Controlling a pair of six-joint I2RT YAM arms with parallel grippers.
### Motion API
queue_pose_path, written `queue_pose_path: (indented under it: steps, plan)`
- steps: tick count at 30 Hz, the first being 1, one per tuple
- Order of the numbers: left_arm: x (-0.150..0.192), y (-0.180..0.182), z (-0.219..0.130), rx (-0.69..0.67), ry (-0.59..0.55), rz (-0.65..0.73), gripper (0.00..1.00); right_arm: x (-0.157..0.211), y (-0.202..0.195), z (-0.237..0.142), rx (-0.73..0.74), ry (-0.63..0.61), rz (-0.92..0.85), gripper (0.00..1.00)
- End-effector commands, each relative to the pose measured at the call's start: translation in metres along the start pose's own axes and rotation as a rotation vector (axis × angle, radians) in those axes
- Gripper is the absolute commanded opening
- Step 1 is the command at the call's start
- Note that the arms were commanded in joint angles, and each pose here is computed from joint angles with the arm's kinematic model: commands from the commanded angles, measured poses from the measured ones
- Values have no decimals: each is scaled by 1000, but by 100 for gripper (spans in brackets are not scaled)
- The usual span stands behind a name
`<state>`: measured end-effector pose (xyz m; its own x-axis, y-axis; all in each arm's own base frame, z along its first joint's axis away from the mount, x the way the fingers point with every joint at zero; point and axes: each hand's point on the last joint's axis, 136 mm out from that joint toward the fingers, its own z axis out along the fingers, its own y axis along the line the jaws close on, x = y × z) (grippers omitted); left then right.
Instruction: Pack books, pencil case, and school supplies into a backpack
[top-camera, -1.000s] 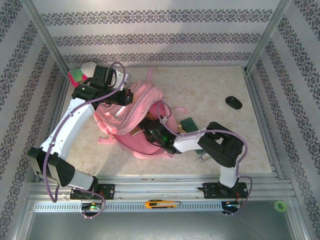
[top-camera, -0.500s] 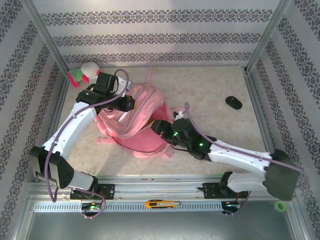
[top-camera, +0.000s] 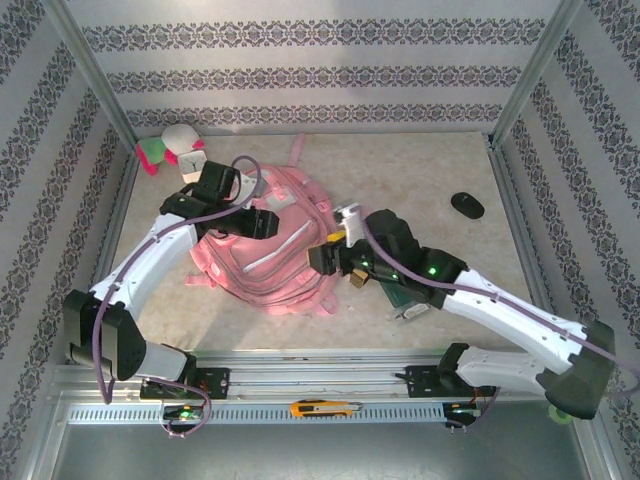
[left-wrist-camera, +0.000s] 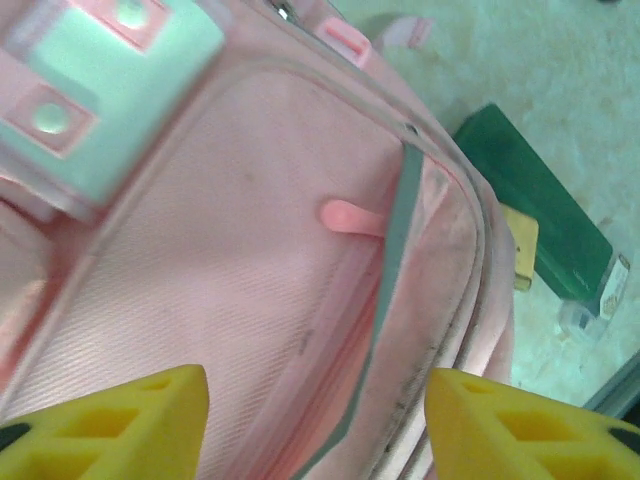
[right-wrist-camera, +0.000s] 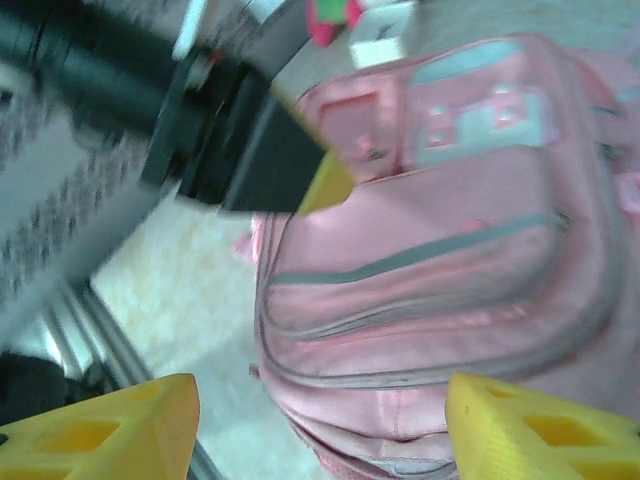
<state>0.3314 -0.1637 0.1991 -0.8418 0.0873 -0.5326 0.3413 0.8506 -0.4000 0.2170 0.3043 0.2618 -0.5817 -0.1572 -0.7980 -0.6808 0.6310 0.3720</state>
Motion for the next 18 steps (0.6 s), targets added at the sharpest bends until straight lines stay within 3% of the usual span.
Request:
queue_pose_path:
  steps: [1, 3, 4, 10, 18]
  plan:
    - [-19, 16, -29, -30, -130, -110, 63, 46, 24, 17, -131, 231, -362, 67]
    - [-20, 29, -43, -56, -173, -162, 63, 66, 29, 28, -144, 330, -533, 73]
    - [-20, 36, -50, -60, -196, -195, 63, 78, 31, 34, -158, 381, -628, 83]
    - [-6, 64, -72, -44, -272, -338, 63, 120, 32, 78, -152, 525, -1041, 87]
    - [9, 71, -71, -35, -277, -372, 63, 128, -2, 135, -10, 479, -1276, 91]
